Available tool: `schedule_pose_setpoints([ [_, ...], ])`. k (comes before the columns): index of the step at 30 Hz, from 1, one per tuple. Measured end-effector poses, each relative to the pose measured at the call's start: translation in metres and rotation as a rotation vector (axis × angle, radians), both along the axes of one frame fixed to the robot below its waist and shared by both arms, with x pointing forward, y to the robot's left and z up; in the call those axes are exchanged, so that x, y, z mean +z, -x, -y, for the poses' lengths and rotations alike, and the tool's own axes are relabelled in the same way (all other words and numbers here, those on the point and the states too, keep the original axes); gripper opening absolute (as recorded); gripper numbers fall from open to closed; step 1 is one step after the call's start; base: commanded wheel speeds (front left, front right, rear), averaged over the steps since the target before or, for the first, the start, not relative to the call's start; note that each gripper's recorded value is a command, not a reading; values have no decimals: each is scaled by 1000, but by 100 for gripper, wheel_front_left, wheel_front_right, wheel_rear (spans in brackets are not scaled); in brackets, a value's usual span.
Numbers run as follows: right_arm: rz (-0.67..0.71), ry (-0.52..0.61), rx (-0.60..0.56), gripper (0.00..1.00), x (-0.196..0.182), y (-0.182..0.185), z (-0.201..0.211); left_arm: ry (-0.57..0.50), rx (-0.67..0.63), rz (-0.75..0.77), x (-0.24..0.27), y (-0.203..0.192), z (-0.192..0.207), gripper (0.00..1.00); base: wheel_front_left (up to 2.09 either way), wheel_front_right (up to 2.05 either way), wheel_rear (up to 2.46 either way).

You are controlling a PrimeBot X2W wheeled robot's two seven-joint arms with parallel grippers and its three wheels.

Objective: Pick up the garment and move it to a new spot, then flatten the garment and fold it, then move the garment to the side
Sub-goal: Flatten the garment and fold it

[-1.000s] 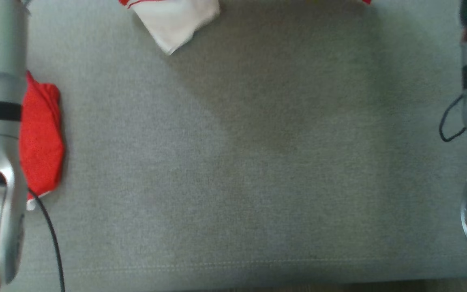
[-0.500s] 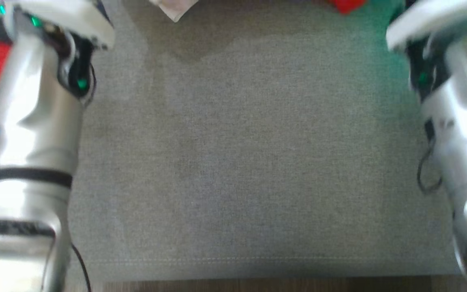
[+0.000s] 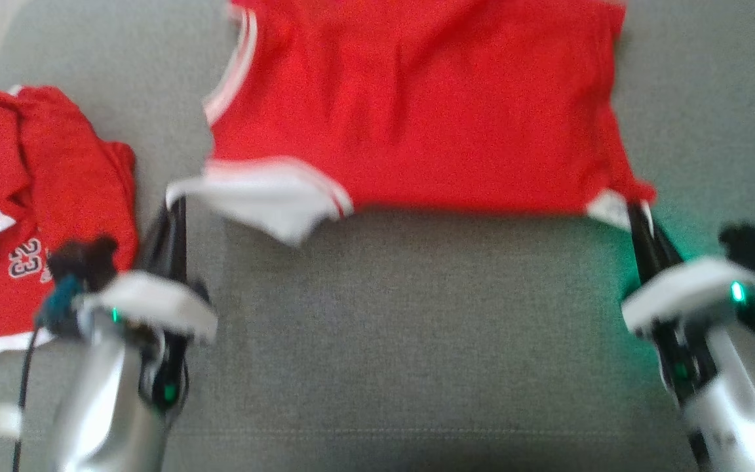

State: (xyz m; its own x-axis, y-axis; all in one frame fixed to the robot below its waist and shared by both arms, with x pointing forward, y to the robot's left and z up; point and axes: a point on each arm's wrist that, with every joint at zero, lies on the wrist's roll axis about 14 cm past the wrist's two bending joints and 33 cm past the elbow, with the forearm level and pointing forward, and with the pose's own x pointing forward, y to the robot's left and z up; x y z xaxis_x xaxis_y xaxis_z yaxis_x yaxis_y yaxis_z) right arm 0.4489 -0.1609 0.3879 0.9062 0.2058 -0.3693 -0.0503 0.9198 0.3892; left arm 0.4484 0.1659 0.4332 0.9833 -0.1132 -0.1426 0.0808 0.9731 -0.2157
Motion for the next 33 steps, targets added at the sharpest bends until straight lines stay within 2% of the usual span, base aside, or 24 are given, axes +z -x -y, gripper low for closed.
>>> schedule_pose_setpoints([
  [6,-85,-27,-24,0,-2,58,10,2,30,-70,0,59,-6,0,0,0,0],
  [19,-252,17,-31,0,13,135,21,-3,72,-219,15,138,-12,0,0,0,0],
  [28,-346,57,-12,0,15,148,27,8,33,-336,10,151,-9,0,0,0,0],
  [33,-406,74,6,0,10,138,28,33,-30,-390,1,129,-4,0,0,0,0],
])
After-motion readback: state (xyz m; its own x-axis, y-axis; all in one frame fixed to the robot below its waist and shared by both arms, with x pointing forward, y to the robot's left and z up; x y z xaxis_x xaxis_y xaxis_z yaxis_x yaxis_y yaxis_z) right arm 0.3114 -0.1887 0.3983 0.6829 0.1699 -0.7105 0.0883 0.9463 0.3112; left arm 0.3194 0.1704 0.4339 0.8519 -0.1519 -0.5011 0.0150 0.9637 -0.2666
